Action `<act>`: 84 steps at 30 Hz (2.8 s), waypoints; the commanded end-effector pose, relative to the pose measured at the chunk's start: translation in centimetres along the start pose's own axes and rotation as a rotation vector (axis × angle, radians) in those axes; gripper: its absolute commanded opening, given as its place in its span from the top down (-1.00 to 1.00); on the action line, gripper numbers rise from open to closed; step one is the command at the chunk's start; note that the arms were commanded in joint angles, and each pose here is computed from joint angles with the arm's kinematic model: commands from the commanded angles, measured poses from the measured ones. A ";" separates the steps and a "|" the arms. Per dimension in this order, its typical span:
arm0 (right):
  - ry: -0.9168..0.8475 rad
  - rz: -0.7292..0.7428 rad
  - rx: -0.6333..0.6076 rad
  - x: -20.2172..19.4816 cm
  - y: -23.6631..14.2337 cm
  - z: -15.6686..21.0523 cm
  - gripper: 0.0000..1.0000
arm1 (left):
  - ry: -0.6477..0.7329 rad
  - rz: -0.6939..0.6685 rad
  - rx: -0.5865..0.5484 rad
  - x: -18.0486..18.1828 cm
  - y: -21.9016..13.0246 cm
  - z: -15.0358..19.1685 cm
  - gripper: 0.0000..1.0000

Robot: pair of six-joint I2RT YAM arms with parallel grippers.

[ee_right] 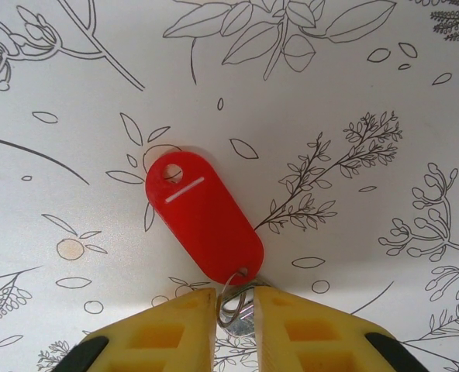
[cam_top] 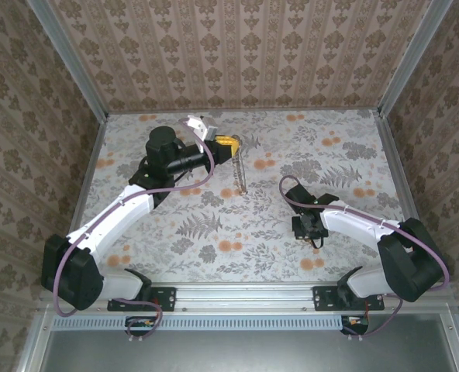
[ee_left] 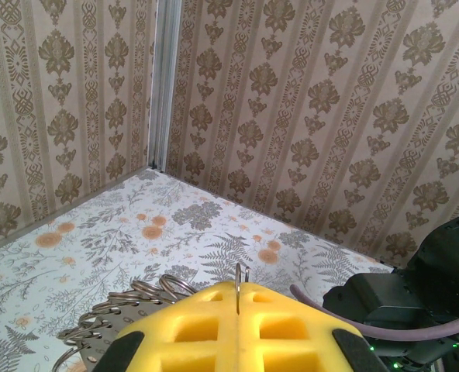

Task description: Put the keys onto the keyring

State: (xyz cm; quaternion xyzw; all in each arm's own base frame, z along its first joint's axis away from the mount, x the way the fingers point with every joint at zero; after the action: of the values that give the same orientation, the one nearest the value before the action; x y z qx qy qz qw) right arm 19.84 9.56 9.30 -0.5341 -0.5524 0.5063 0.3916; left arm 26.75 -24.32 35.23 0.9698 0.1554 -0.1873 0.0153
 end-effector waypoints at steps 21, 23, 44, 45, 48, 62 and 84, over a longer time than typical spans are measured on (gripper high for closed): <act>-0.026 -0.075 -0.136 0.2 -4.5 -1.7 1.00 | 0.025 0.026 -0.042 -0.4 -0.3 -1.1 1.00; -0.042 -0.173 -0.246 0.7 -7.3 -2.8 1.00 | 0.022 0.030 -0.040 -0.3 -0.2 -1.1 1.00; -0.218 -0.895 -0.965 0.4 -20.0 -7.9 1.00 | 0.081 0.143 -0.034 -2.0 -0.1 -2.3 1.00; -0.234 -0.907 -0.978 0.5 -20.3 -7.9 1.00 | 0.083 0.144 -0.033 -2.0 -0.1 -2.4 1.00; -0.271 -0.946 -1.014 0.4 -21.0 -8.0 1.00 | 0.092 0.169 -0.026 -2.3 0.1 -2.7 1.00; -0.303 -0.931 -1.172 -0.6 -24.0 -7.6 1.00 | 0.179 0.270 0.015 -3.5 2.3 -2.7 1.00; -0.453 -0.899 -1.352 -0.7 -28.0 -9.9 1.00 | 0.234 0.332 0.098 -4.6 5.1 -3.3 1.00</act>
State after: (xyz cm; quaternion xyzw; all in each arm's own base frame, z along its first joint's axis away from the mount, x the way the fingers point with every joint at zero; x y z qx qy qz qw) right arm 24.02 12.45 36.13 -0.2871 -0.9536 -0.0250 0.0866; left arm 26.01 -30.14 38.30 0.9942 -0.0013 -0.1045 -0.0244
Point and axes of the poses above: each hand's point on the last joint's axis, 136 mm out from that joint toward the fingers, its own y axis out along the fingers, its own x axis along the line the jaws close on, z = x × y, the point moved 7 cm from there along -y, back along the fingers, and after that the axes turned 11 degrees about -y, right-handed, at the moved point
